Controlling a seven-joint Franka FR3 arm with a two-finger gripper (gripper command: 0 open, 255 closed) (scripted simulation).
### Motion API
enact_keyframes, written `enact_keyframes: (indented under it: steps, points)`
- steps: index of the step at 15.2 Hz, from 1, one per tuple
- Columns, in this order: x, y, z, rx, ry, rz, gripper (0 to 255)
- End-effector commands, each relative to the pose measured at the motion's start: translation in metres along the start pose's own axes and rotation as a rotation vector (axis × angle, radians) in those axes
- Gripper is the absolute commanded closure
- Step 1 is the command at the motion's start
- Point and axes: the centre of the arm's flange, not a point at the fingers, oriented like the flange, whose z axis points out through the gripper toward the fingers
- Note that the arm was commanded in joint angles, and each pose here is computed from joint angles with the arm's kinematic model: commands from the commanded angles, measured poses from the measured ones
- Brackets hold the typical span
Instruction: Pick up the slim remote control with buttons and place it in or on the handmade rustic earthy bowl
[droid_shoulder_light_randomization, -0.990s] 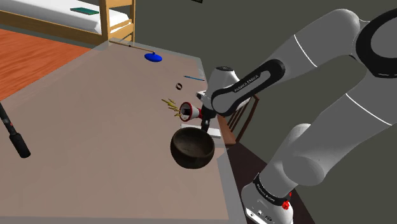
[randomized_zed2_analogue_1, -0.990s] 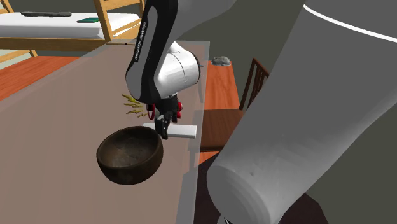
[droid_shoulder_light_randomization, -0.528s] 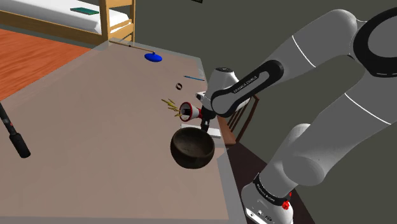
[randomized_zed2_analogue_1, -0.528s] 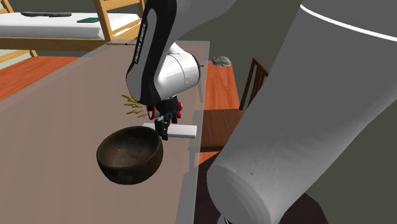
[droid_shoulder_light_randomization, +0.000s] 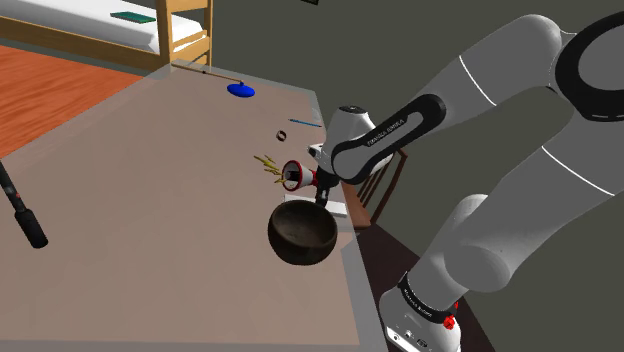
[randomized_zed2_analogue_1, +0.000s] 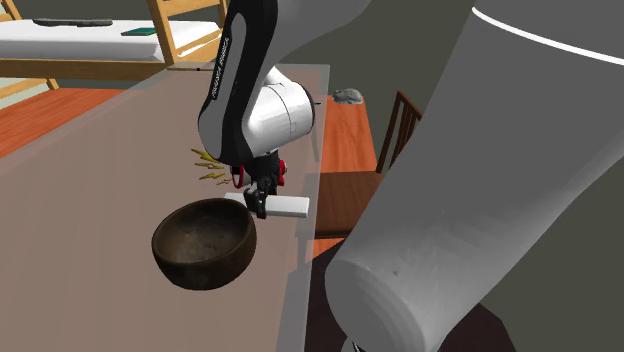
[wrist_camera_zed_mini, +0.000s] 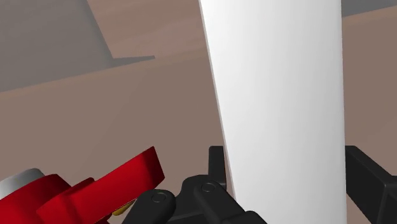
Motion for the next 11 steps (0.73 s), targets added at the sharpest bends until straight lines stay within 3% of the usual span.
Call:
enact_keyframes:
  steps: [1,11]
  points:
    - [0.000,0.000,0.001,0.001,-0.001,0.001,255]
    - [0.000,0.001,-0.042,0.001,-0.001,0.001,255]
